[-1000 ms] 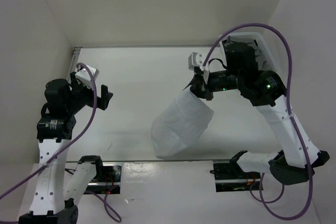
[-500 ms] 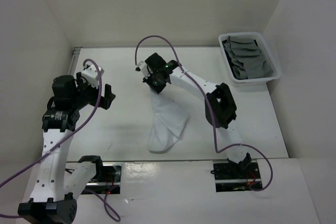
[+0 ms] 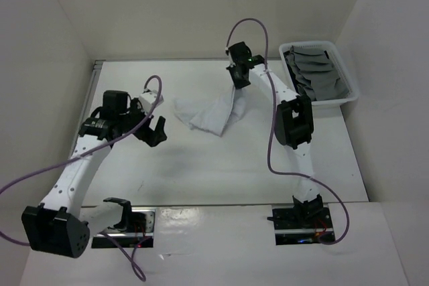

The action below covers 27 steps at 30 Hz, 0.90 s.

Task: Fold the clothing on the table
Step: Flatten the skirt out

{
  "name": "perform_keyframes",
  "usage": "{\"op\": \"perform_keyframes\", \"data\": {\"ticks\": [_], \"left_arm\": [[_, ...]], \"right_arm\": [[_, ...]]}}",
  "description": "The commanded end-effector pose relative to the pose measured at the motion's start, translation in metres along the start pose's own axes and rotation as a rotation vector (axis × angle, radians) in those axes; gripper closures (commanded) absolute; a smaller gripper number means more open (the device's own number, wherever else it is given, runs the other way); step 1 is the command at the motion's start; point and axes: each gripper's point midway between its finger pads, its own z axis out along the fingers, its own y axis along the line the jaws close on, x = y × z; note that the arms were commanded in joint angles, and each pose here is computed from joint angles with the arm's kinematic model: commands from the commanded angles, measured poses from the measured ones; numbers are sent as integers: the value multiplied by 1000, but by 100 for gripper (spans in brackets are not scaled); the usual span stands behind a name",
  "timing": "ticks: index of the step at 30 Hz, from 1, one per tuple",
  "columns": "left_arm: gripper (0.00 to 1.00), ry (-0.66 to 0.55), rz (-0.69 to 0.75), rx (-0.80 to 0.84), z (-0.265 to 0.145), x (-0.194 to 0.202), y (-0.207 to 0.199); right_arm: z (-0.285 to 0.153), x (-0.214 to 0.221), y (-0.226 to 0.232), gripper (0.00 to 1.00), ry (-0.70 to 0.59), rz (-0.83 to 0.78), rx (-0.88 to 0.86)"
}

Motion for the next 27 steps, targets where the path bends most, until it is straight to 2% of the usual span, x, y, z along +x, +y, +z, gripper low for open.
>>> {"op": "perform_keyframes", "data": {"ticks": [1,6,8,13,17,18,19,21,24,27], "left_arm": [[0,9,71,51,19,-14,-14],[0,74,151,26,69,-23,-33],[2,82,198,-48,91,-31,-38],[8,-9,294,-299,120,-63,-28],[10,-17,334,-433,138,-60,-9],[12,5,360,-453,144,-49,-3],[13,-21,375,-469,150,-53,-4],[16,17,395,-527,162,-41,7],[18,78,406,-542,182,-17,13],[20,84,391,-471,194,-9,3]], "right_arm": [[10,20,-8,100,48,19,43],[4,42,6,100,79,7,-43],[1,45,11,100,72,9,-69],[-8,57,11,99,85,-11,-81],[-16,56,11,99,65,-18,-90],[-24,54,9,99,53,-25,-90],[-24,54,9,99,53,-25,-90],[-30,55,7,99,44,-15,-109],[-31,56,-1,99,46,4,-115],[-30,63,-7,99,59,13,-108]]}}
